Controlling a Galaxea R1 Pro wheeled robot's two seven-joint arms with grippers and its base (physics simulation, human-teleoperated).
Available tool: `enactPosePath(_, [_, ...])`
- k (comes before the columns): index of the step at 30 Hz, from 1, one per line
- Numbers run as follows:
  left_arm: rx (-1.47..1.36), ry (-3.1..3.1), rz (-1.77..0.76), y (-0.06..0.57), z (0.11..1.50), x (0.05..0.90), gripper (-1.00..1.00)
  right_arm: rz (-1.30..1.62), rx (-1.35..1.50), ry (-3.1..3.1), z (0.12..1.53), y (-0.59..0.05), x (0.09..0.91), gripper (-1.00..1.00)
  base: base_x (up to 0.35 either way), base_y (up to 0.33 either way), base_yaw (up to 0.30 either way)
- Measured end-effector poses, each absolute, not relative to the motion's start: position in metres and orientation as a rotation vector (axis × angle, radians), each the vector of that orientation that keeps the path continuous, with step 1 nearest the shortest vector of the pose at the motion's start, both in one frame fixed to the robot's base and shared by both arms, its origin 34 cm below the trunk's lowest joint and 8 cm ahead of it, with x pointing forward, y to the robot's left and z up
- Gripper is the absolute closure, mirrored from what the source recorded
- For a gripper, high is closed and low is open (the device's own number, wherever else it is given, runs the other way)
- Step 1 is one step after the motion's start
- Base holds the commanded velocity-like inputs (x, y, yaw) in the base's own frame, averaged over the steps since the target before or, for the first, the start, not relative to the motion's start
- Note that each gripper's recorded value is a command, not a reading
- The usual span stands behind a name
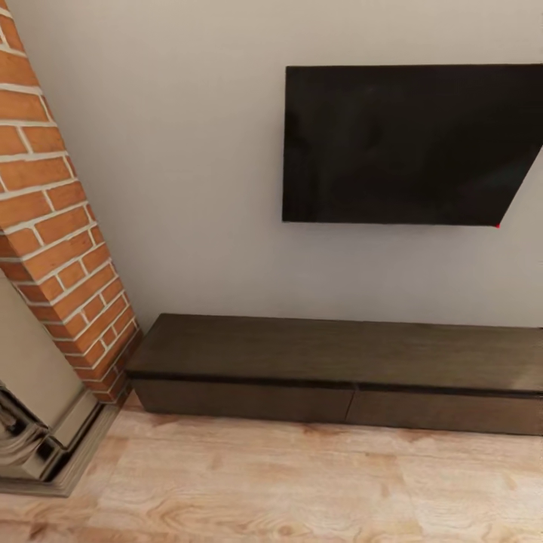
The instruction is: Place each of the two pumpkins and all three candles from the living room inside a cabinet in the living room (use any cabinet), then make sure every cabinet is closed, and position the cauldron so it is next to a table in the living room.
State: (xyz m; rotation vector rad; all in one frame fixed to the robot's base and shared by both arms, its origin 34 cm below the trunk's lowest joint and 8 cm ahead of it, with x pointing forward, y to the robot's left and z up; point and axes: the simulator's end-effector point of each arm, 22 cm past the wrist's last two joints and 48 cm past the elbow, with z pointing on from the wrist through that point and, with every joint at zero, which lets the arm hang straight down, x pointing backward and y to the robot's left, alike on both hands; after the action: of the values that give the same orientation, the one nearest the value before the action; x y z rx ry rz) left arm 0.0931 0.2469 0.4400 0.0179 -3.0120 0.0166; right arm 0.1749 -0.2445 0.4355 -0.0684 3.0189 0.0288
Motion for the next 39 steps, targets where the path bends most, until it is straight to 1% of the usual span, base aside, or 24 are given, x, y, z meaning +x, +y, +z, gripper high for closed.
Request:
enactPosePath(5, [0.018, -3.012, 0.017, 0.247, 0.440, 0.093, -1.00, 0.032, -0.069, 3.017, 0.436, -0.243, 0.175, -1.00, 0.327, 0.000, -0.254])
enactPosePath(9, [0.021, -3.015, 0.015, 0.247, 0.440, 0.094, -1.00, 0.031, -0.068, 3.018, 0.435, -0.244, 0.175, -1.00, 0.162, 0.000, -0.073])
enactPosePath(35, [0.023, -3.069, 0.031, 0.238, 0.437, 0.119, -1.00, 0.019, -0.083, 3.014, 0.436, -0.249, 0.176, -1.00, 0.001, 0.000, -0.001])
enactPosePath(39, [0.023, -3.128, 0.033, 0.238, 0.436, 0.147, -1.00, 0.014, -0.087, 3.004, 0.435, -0.250, 0.181, -1.00, 0.000, 0.000, 0.000])
